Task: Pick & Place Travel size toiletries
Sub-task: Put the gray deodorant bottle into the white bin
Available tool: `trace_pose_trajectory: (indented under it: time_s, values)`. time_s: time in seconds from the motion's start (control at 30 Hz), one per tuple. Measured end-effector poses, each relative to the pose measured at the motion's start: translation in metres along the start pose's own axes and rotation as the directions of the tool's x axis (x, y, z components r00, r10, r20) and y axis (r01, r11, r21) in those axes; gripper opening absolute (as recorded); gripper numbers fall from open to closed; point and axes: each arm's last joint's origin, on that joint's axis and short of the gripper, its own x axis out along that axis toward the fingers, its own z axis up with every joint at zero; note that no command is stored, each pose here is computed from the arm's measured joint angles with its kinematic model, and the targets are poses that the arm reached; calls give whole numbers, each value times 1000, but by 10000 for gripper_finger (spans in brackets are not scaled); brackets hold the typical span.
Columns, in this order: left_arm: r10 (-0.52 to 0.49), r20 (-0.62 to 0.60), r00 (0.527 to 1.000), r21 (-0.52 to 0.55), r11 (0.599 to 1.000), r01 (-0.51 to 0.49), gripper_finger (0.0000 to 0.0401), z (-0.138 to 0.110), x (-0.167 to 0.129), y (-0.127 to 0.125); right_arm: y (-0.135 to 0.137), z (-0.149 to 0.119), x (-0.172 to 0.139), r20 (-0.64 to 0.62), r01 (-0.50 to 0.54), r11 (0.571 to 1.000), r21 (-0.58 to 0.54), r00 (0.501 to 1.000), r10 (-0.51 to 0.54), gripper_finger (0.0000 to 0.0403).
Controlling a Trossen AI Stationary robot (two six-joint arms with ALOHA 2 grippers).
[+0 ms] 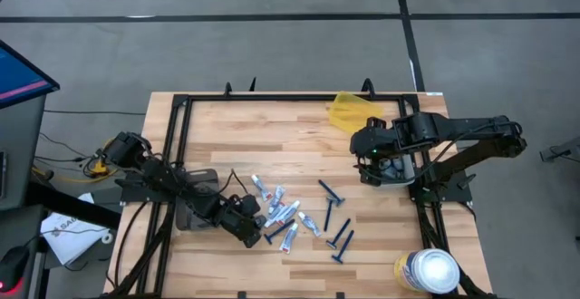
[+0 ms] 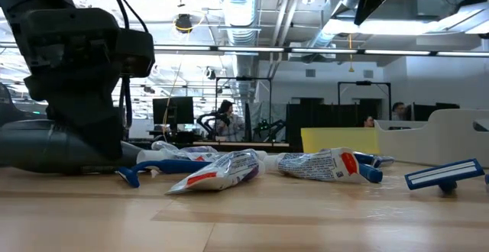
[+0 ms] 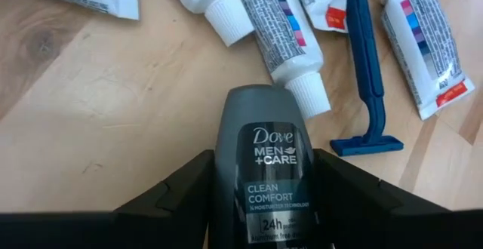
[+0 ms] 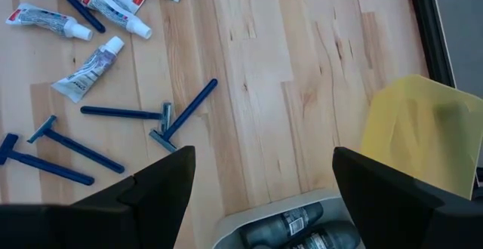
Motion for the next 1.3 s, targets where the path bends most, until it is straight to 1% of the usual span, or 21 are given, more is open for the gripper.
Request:
trace_pose_trajectory:
  time_s: [0.23,0.43,0.5,0.6,0.73,0.87,0.97,1.03,1.13,1.3]
  values:
    - [7,-15,1000,-10,1000,-7,196,3,0,3,0,0,0,0,0,1000,0,1000,0,306]
    - [-6,-3,1000,-51,999,6,195,14,-7,7,0,0,0,0,0,1000,-10,1000,0,306]
    - [-2,17,1000,-63,998,3,195,17,-11,9,0,0,0,0,0,1000,-16,1000,0,306]
    - [32,59,998,-78,997,-28,195,23,-17,15,0,0,0,2,0,1000,-18,1000,1,306]
    - [-1,144,990,-113,993,18,195,34,-29,13,0,1,0,11,-2,1000,-20,1000,2,306]
    - [-8,227,974,-140,989,40,195,45,-43,15,1,7,0,69,-13,1000,-6,998,13,306]
    - [-13,329,944,-152,986,66,196,56,-58,16,2,14,-1,137,-31,999,9,990,29,306]
    - [-13,410,912,-152,985,83,197,63,-70,18,4,19,-2,197,-44,999,21,980,39,306]
    - [-28,538,843,-136,983,120,195,78,-88,18,7,26,-4,272,-64,998,26,961,54,306]
    - [-74,719,691,-55,985,162,198,107,-111,20,13,34,-9,361,-94,995,23,929,80,306]
